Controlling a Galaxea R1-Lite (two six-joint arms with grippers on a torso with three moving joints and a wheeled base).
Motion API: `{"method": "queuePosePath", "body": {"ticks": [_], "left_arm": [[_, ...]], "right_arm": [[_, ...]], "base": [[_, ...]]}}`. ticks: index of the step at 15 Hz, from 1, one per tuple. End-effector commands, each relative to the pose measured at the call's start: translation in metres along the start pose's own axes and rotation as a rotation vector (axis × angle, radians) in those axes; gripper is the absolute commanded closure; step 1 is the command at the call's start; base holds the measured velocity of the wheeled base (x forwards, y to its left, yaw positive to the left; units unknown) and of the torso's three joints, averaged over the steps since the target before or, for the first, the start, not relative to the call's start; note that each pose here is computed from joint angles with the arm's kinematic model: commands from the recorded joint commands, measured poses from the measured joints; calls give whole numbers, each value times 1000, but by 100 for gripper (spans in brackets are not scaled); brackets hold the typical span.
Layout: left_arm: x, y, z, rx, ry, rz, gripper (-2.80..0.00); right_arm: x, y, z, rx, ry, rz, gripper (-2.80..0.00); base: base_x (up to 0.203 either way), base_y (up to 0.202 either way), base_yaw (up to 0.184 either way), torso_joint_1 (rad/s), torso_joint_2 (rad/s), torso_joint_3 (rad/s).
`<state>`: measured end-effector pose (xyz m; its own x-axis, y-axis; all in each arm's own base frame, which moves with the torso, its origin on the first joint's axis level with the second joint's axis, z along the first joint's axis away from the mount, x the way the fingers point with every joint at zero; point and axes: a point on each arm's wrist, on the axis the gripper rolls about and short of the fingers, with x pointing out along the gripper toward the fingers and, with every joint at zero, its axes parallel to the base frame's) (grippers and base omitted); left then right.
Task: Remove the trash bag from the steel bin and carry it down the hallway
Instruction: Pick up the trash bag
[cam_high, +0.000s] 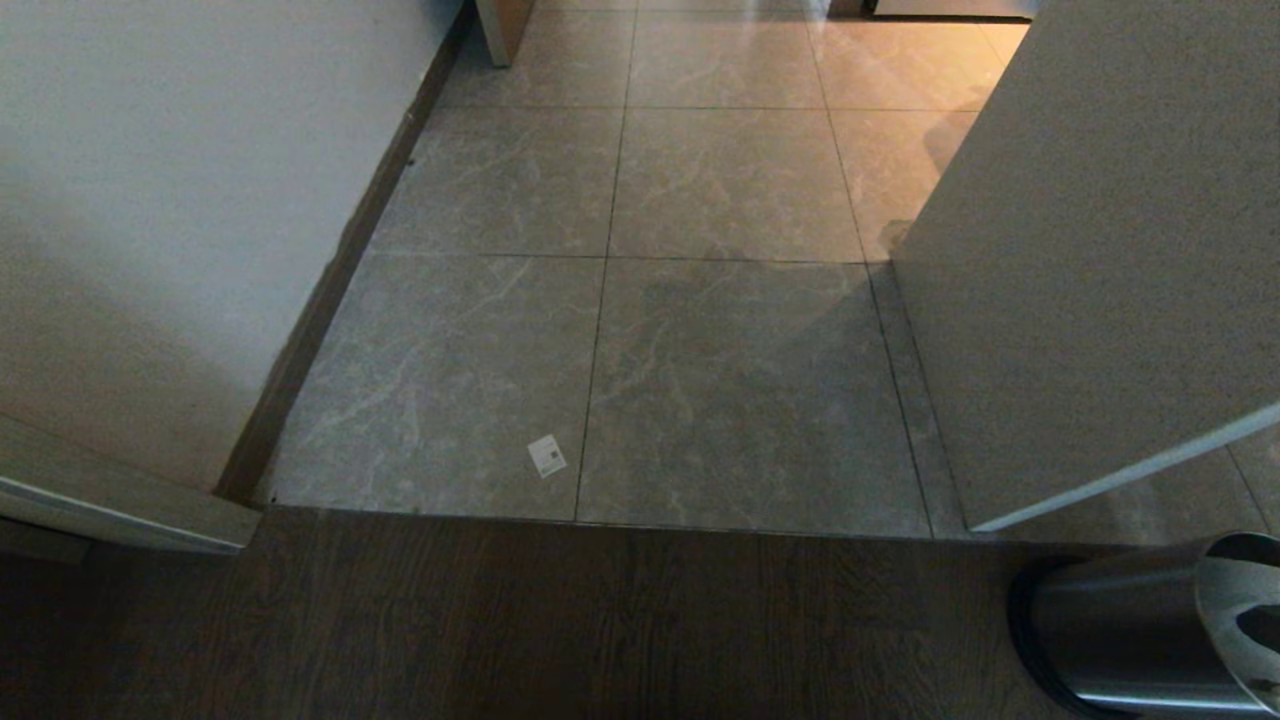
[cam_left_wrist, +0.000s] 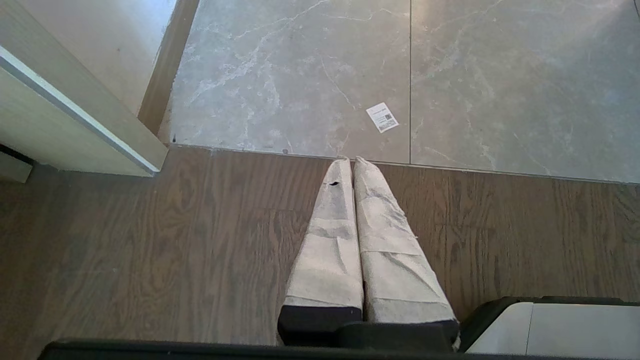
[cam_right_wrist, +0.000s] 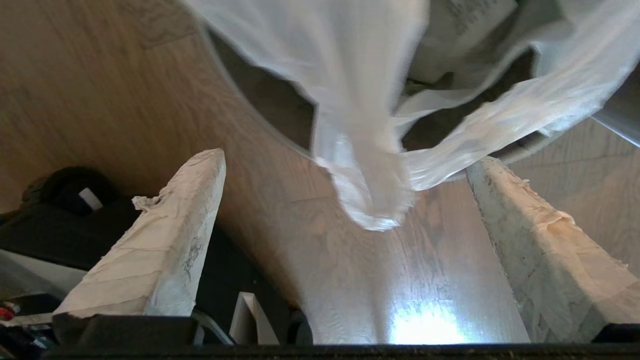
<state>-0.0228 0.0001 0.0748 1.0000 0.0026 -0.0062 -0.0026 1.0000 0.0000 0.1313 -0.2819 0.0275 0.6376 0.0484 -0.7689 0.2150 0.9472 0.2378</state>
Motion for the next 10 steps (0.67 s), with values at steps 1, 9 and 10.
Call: {"method": "queuePosePath", "body": {"ticks": [1, 9, 10], "left_arm": [[0, 0, 0, 0, 0, 0, 0], [0, 0, 0, 0, 0, 0, 0], [0, 0, 0, 0, 0, 0, 0]], "right_arm": [[0, -6, -2, 0, -4, -5, -280], [11, -21, -9, -1, -38, -31, -280], [13, -23, -10, -2, -45, -32, -280]], "base": [[0, 0, 0, 0, 0, 0], [0, 0, 0, 0, 0, 0], [0, 0, 0, 0, 0, 0]]}}
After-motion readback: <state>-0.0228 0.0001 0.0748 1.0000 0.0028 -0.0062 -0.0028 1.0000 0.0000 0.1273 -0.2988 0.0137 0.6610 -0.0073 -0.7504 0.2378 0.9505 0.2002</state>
